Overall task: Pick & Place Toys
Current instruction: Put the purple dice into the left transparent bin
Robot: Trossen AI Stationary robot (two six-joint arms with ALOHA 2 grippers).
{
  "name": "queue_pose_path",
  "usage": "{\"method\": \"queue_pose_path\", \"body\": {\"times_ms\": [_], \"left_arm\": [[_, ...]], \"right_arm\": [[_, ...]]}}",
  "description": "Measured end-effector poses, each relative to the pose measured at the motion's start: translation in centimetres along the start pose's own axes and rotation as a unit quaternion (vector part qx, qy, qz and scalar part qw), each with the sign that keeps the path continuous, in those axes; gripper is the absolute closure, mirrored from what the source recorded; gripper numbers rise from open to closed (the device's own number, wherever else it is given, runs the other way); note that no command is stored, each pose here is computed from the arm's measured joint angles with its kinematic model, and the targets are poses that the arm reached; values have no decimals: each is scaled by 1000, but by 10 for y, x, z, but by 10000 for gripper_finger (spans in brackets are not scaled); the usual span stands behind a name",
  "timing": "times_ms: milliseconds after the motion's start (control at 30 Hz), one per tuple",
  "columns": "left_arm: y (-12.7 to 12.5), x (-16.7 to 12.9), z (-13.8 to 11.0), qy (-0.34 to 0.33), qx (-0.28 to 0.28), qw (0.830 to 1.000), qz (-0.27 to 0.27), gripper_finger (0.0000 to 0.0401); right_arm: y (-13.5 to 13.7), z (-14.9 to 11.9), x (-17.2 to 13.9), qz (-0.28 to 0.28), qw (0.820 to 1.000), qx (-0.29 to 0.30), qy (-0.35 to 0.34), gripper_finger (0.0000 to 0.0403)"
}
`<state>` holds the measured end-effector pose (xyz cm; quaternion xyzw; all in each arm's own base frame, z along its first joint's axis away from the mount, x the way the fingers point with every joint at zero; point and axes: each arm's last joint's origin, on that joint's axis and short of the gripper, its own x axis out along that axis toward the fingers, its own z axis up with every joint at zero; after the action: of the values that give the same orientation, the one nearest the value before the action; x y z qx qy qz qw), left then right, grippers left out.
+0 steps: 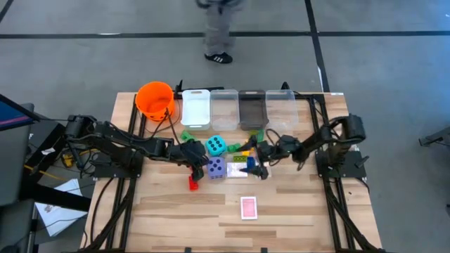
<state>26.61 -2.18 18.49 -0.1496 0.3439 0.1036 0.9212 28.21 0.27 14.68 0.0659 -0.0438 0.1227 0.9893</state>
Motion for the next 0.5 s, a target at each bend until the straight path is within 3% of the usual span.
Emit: {"method": "queue_pose_path", "body": {"times_ms": [367, 500], "left_arm": [[2, 0, 3, -10, -3, 1000, 1, 401], [2, 0, 5, -18, -7, 1000, -1, 401]], "right_arm": [[-8, -28, 18, 2, 999, 10, 52, 3], [-10, -29, 23, 3, 999, 15, 40, 3]]}}
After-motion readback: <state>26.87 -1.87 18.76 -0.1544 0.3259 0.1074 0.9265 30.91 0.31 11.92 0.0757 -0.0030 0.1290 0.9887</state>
